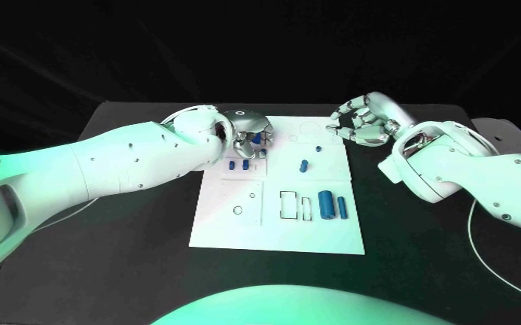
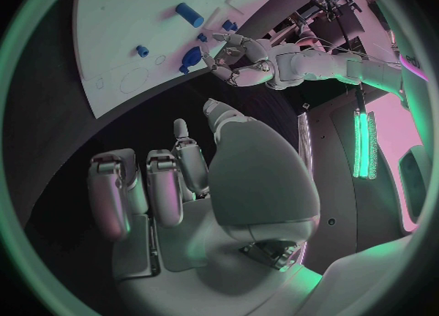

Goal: Assemble the parts on the task board

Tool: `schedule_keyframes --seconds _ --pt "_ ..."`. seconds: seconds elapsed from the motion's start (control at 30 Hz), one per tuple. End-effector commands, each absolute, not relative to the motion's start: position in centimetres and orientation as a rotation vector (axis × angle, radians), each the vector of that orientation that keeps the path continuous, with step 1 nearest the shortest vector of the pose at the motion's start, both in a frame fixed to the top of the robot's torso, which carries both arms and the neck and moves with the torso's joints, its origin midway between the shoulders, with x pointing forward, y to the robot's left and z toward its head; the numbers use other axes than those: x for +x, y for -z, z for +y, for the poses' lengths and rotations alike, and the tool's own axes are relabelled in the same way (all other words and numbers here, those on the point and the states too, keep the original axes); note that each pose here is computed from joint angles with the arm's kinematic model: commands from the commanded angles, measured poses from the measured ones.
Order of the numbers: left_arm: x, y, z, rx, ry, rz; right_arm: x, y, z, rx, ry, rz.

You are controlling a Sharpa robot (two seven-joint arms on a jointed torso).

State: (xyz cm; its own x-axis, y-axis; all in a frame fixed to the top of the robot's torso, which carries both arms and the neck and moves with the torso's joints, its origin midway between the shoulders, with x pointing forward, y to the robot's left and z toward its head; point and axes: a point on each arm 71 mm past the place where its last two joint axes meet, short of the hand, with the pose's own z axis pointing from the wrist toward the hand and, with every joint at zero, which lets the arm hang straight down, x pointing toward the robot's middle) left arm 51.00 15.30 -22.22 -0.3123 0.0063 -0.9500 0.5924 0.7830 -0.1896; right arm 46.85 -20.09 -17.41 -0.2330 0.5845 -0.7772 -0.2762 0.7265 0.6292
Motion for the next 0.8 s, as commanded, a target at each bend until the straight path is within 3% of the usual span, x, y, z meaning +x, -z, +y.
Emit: schedule_keyframes --seconds 0.03,0.8 --pt "51.03 22.48 15.16 0.492 0.602 1.821 46.80 17.41 -19.94 0.243 -0.823 1.619" --pt "51.38 23.16 14.94 0.488 0.593 1.838 46.77 17.41 -19.81 0.241 -0.825 1.621"
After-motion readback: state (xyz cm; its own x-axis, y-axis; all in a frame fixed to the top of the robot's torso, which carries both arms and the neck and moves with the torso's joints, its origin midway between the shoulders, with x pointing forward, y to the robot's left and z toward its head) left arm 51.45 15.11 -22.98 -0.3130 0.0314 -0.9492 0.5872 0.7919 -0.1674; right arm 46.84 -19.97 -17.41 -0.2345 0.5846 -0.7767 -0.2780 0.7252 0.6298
